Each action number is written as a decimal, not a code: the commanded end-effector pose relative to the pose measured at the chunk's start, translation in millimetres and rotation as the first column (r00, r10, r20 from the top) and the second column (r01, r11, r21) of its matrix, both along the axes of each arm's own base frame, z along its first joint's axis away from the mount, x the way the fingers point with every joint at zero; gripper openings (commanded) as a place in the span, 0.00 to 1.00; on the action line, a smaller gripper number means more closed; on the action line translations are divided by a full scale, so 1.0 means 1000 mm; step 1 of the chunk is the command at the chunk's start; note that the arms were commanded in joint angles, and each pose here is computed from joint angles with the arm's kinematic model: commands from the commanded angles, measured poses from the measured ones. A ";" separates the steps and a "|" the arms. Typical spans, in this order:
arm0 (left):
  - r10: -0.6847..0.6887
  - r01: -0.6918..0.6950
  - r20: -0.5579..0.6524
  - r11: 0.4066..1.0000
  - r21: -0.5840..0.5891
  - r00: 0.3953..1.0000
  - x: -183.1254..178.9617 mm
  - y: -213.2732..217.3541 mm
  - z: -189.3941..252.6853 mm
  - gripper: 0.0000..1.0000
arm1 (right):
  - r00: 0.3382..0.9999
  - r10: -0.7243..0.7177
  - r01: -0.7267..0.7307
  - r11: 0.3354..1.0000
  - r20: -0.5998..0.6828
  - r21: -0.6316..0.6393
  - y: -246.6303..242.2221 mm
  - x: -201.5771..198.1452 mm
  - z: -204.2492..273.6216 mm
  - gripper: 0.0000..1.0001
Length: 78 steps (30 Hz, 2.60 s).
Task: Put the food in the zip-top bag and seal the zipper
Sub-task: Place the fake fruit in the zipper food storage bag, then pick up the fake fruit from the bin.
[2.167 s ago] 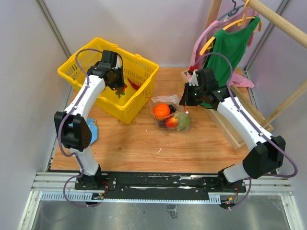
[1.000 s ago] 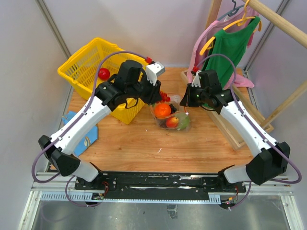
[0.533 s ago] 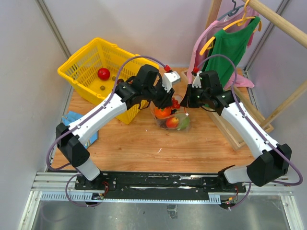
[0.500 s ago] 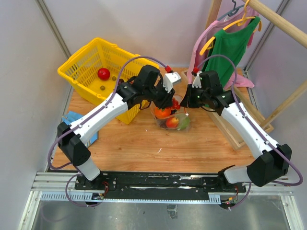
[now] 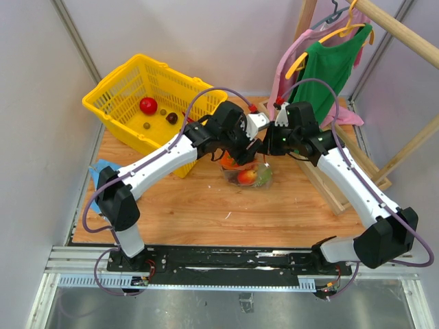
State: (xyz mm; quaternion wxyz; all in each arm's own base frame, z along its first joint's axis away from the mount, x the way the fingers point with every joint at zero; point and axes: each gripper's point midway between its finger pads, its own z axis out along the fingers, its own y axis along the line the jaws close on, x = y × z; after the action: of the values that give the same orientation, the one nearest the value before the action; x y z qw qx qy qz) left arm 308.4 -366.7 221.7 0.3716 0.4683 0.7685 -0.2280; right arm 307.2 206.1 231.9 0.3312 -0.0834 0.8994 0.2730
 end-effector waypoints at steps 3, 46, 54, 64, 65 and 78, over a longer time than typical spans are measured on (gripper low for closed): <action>0.080 -0.080 0.098 0.997 -0.004 0.992 0.015 0.004 0.014 0.67 | 0.999 -0.001 0.001 1.000 0.034 0.009 -0.006 -0.001 0.009 0.03; 0.921 -0.916 0.046 0.390 -0.096 0.388 0.157 0.266 0.027 0.98 | 0.999 -0.005 0.006 1.000 0.048 -0.020 -0.007 0.010 0.012 0.03; 0.920 -0.921 -0.049 0.385 -0.064 0.388 0.210 0.285 -0.035 0.90 | 0.999 0.005 -0.004 1.000 0.040 -0.021 -0.005 0.010 0.009 0.03; 0.907 -0.913 -0.107 0.403 -0.062 0.407 0.266 0.306 -0.085 0.83 | 0.999 0.010 -0.009 0.999 0.038 -0.034 -0.005 0.012 0.010 0.03; 0.901 -0.907 -0.111 0.415 -0.071 0.420 0.269 0.304 -0.088 0.81 | 0.999 0.010 -0.009 0.999 0.037 -0.037 -0.005 0.013 0.009 0.03; 0.877 -0.894 -0.179 0.444 -0.049 0.446 0.297 0.308 -0.138 0.76 | 0.999 0.010 -0.009 0.999 0.033 -0.054 -0.007 0.016 0.010 0.03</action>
State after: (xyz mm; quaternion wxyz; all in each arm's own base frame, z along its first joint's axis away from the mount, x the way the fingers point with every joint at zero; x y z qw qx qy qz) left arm 593.3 -68.4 84.5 0.4096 -0.0383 0.9088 -0.0692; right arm 314.7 206.2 230.9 0.3266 -0.1045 0.9034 0.2576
